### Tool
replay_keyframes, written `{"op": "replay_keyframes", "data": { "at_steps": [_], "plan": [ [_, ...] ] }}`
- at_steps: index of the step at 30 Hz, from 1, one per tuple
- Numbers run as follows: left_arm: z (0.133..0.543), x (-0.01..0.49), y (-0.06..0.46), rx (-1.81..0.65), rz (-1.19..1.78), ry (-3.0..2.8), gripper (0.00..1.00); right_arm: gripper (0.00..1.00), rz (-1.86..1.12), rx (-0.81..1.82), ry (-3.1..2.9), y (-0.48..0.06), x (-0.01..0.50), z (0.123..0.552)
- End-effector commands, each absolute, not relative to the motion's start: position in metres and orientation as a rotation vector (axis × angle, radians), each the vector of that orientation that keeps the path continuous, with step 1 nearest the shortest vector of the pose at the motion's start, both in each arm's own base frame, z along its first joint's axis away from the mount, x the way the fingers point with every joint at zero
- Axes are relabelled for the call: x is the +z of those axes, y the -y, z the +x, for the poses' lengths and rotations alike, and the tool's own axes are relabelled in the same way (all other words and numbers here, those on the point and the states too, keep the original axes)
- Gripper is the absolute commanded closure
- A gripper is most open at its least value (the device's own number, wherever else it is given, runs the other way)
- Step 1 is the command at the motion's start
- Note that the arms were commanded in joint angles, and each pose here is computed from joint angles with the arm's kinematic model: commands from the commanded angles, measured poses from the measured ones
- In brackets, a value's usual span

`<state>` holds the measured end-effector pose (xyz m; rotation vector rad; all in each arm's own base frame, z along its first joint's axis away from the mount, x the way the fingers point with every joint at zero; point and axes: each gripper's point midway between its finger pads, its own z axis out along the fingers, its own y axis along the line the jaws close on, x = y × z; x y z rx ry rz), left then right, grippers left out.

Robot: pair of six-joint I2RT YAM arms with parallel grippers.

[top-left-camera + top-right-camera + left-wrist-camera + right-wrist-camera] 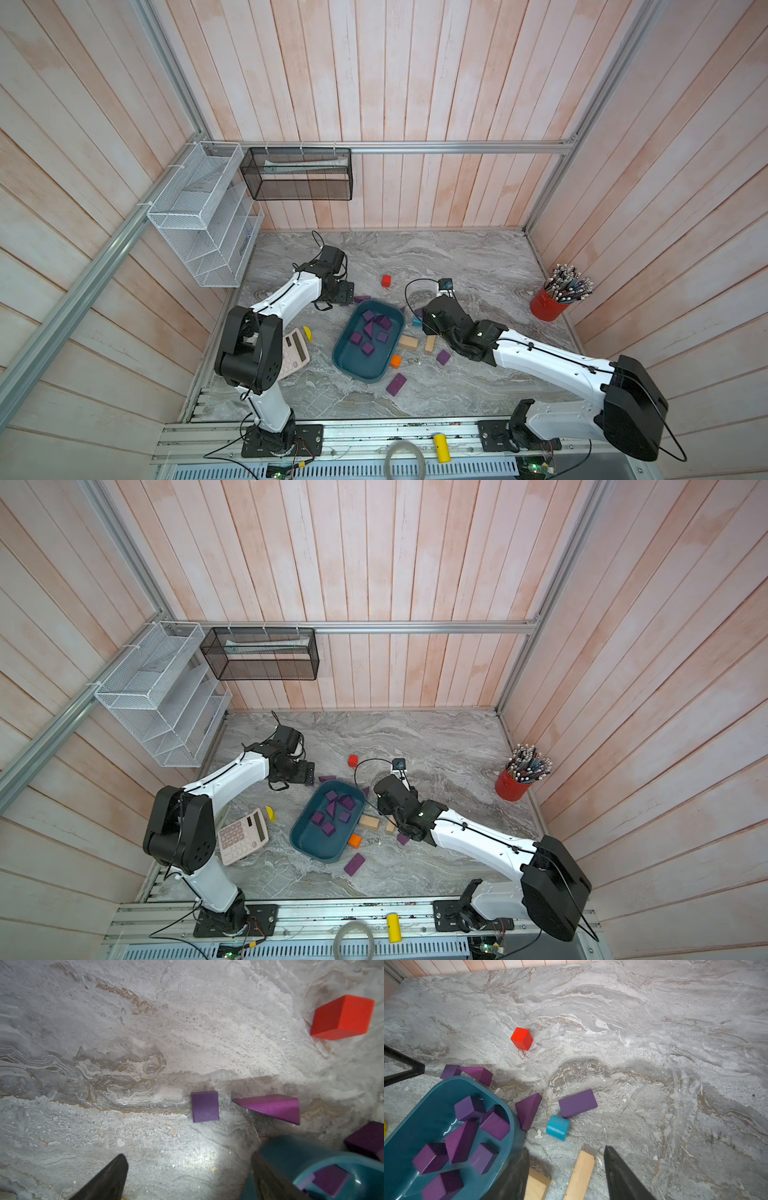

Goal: Pick purple bricks into the storage bin
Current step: Pick up the building block from the center of the board.

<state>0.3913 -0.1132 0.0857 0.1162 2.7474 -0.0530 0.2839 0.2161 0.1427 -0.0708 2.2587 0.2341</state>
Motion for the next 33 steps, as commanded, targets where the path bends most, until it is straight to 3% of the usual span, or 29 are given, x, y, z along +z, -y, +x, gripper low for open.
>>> {"op": "replay_keyframes", "data": {
  "at_steps": [1,33],
  "plan": [
    [0.389,0.085,0.111,-0.027,0.067,-2.787,0.09,0.41,-0.081,0.259,-2.25,-0.213,0.141,0.281],
    [0.406,0.064,0.124,0.1,-0.027,-2.869,0.18,0.42,-0.379,0.278,-2.151,-0.222,0.149,0.272]
  ]
}}
